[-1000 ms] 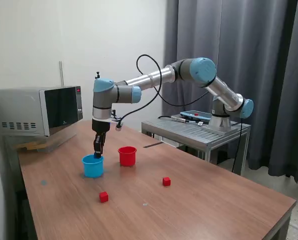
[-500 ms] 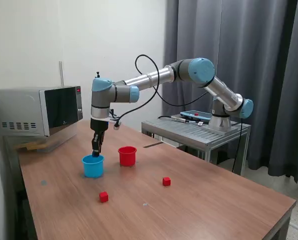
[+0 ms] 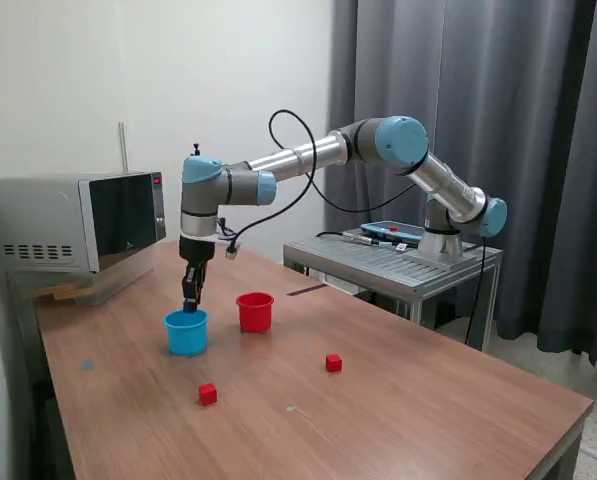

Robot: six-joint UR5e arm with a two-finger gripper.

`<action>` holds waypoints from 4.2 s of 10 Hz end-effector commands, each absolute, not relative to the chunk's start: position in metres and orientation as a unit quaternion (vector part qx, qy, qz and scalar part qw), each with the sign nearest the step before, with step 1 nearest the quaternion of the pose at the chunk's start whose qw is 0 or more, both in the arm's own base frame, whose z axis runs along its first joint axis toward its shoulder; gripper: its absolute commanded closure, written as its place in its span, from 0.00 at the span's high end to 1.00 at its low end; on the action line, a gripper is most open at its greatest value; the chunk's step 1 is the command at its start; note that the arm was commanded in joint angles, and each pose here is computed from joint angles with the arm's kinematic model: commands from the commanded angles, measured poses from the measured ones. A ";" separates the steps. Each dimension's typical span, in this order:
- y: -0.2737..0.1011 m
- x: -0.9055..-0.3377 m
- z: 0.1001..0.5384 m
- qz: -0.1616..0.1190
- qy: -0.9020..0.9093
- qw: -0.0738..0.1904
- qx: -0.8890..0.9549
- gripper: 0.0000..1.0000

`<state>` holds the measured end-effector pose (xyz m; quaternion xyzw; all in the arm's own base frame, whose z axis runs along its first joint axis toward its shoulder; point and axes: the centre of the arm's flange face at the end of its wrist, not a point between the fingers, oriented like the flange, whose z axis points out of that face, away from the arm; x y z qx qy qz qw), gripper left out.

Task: Place red objects in the red bin, and blue objects in the blue bin.

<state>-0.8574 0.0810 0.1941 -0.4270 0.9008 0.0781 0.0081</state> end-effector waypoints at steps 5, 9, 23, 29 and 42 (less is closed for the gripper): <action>0.081 -0.858 0.197 0.079 0.900 0.005 -0.428 0.00; 0.074 -0.859 0.198 0.080 0.894 0.004 -0.440 0.00; 0.066 -0.858 0.195 0.078 0.892 0.004 -0.445 1.00; -0.028 -0.838 0.232 0.081 0.867 -0.001 -0.491 1.00; -0.167 -0.844 0.206 0.057 0.744 -0.007 -0.666 1.00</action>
